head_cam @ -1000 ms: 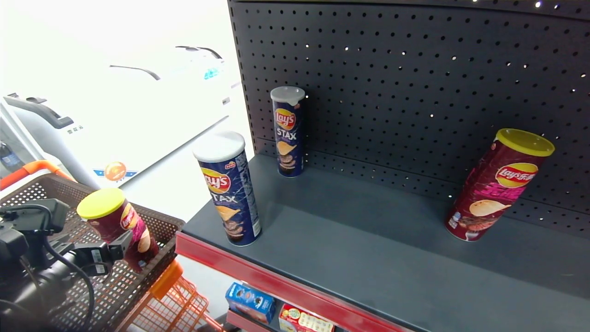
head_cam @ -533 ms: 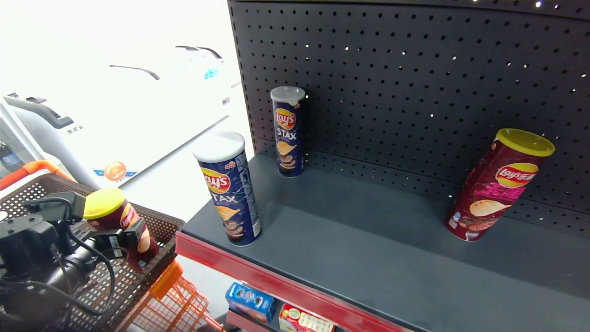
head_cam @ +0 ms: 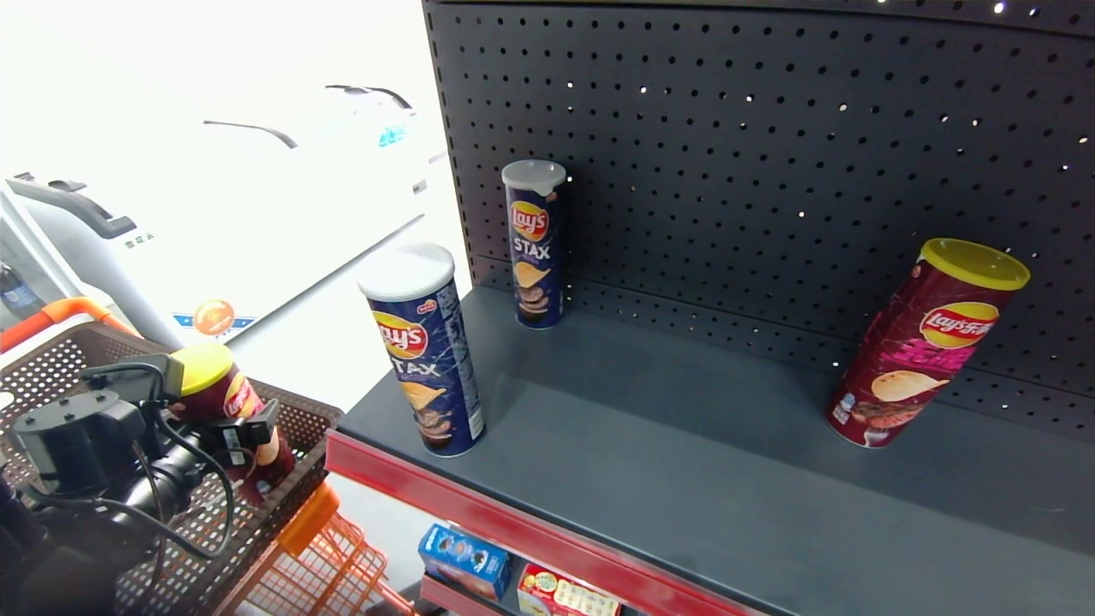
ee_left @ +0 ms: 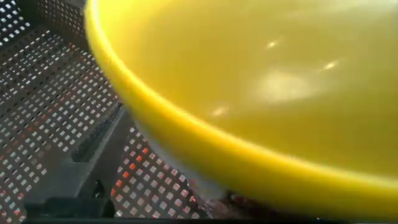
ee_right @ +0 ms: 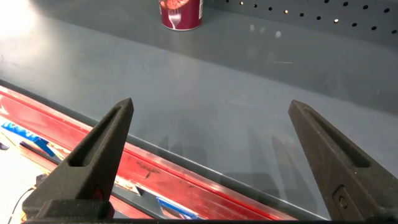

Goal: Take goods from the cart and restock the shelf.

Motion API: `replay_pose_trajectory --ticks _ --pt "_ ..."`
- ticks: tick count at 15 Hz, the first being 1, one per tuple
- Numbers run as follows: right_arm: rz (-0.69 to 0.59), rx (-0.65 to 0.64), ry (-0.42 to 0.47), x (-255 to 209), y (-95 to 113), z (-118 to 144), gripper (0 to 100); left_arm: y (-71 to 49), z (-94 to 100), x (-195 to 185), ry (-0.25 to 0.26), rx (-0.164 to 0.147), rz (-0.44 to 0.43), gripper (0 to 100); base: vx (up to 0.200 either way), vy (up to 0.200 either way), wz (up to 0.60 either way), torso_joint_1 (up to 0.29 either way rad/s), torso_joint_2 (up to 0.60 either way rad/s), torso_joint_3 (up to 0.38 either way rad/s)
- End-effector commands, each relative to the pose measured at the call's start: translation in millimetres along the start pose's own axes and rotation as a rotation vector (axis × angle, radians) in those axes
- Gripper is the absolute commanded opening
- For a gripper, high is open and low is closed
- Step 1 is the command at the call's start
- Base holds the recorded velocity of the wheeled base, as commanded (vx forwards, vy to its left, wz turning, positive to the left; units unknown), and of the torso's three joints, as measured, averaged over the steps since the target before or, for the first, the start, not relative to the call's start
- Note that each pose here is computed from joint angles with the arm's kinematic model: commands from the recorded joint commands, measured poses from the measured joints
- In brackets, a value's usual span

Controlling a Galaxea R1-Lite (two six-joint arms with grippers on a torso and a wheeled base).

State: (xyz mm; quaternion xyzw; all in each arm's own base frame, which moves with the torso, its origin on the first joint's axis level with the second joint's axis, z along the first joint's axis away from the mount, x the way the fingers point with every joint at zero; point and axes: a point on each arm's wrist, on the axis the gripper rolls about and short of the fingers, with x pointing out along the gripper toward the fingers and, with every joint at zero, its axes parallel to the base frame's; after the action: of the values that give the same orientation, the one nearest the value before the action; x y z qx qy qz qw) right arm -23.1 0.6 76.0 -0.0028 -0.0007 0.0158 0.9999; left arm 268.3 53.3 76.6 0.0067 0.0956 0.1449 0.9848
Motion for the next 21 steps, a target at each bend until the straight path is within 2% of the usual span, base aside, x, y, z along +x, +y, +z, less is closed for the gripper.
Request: replay_pose_trajectory --ticks 1,2,3,9,10,11,12,13,15,20,21 --pt "0.001 -0.001 0.001 0.1 0.0 0.0 100 -1.1 -3.3 4.7 0.009 0.002 -0.001 100 0.0 0.0 0.0 0.0 0.0 0.0" --pt "0.001 -0.001 0.001 0.1 0.0 0.0 100 -1.5 -3.4 5.1 0.009 0.002 -0.003 100 0.0 0.0 0.0 0.0 0.0 0.0" --pt "0.001 -0.001 0.001 0.1 0.0 0.0 100 -2.0 -3.3 5.5 0.008 0.0 -0.004 0 0.0 0.0 0.0 0.0 0.0 0.0" --pt "0.001 -0.001 0.001 0.1 0.0 0.0 100 -1.9 -1.4 5.0 0.0 0.013 -0.004 0 0.0 0.0 0.0 0.0 0.0 0.0" --pt "0.001 -0.001 0.001 0.1 0.0 0.0 100 -2.2 -0.1 3.9 -0.005 0.035 -0.006 0 0.0 0.0 0.0 0.0 0.0 0.0" --pt "0.001 -0.001 0.001 0.1 0.0 0.0 100 -2.1 1.7 3.4 -0.012 0.041 -0.005 0 0.0 0.0 0.0 0.0 0.0 0.0" --pt "0.001 -0.001 0.001 0.1 0.0 0.0 100 -3.2 9.8 -0.5 -0.043 0.061 -0.01 0 0.0 0.0 0.0 0.0 0.0 0.0" --pt "0.001 -0.001 0.001 0.1 0.0 0.0 100 -7.6 16.3 -4.7 -0.069 0.067 -0.026 0 0.0 0.0 0.0 0.0 0.0 0.0" --pt "0.001 -0.001 0.001 0.1 0.0 0.0 100 -10.1 33.9 -16.5 -0.133 0.062 -0.05 0 0.0 0.0 0.0 0.0 0.0 0.0" --pt "0.001 -0.001 0.001 0.1 0.0 0.0 100 -12.9 60.4 -34.1 -0.184 0.068 -0.161 0 0.0 0.0 0.0 0.0 0.0 0.0" --pt "0.001 -0.001 0.001 0.1 0.0 0.0 100 -13.2 67.7 -37.6 -0.21 0.068 -0.168 0 0.0 0.0 0.0 0.0 0.0 0.0"
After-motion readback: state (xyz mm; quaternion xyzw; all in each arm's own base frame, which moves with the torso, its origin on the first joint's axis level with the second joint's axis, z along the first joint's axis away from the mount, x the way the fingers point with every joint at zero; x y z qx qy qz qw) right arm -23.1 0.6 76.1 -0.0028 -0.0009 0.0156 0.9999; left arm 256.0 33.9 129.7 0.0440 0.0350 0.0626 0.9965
